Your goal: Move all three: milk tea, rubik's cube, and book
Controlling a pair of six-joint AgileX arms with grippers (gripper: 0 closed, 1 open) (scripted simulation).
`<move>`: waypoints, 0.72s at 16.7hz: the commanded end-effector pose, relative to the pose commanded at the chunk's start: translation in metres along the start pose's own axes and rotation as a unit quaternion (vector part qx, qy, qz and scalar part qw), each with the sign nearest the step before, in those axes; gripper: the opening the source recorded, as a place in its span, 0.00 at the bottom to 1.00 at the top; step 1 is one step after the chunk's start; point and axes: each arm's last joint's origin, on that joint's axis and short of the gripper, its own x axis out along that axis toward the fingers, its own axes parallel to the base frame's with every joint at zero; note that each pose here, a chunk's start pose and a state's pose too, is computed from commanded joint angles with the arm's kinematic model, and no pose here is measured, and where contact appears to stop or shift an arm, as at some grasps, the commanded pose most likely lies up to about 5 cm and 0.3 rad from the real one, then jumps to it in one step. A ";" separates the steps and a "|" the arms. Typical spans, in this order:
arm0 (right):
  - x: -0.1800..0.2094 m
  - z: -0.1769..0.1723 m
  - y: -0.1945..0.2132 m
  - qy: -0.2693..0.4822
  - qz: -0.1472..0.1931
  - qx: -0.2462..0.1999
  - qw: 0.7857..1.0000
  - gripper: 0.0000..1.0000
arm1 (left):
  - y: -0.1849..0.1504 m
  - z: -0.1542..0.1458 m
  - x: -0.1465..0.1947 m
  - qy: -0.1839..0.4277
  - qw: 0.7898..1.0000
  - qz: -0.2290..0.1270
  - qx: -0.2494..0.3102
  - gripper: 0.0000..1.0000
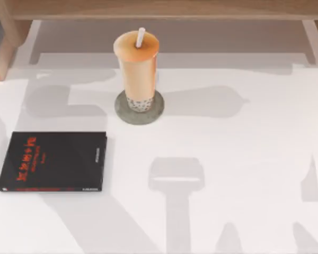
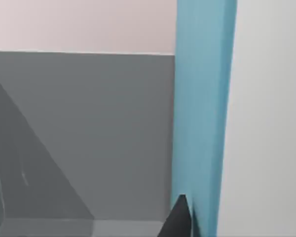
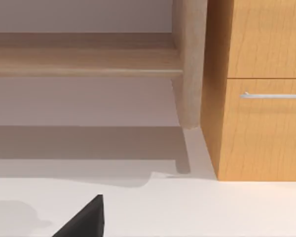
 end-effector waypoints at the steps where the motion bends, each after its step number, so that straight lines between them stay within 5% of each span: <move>1: 0.000 0.000 0.000 0.000 0.000 0.000 1.000 1.00 | 0.000 0.000 0.000 0.000 1.000 0.000 0.000 0.25; 4: 0.000 0.000 0.000 0.000 0.000 0.000 1.000 1.00 | 0.000 0.000 0.000 0.000 1.000 0.000 0.000 0.02; 12: 0.000 0.000 0.000 0.000 0.000 0.000 1.000 1.00 | 0.000 0.000 0.000 0.000 1.000 0.000 0.000 0.00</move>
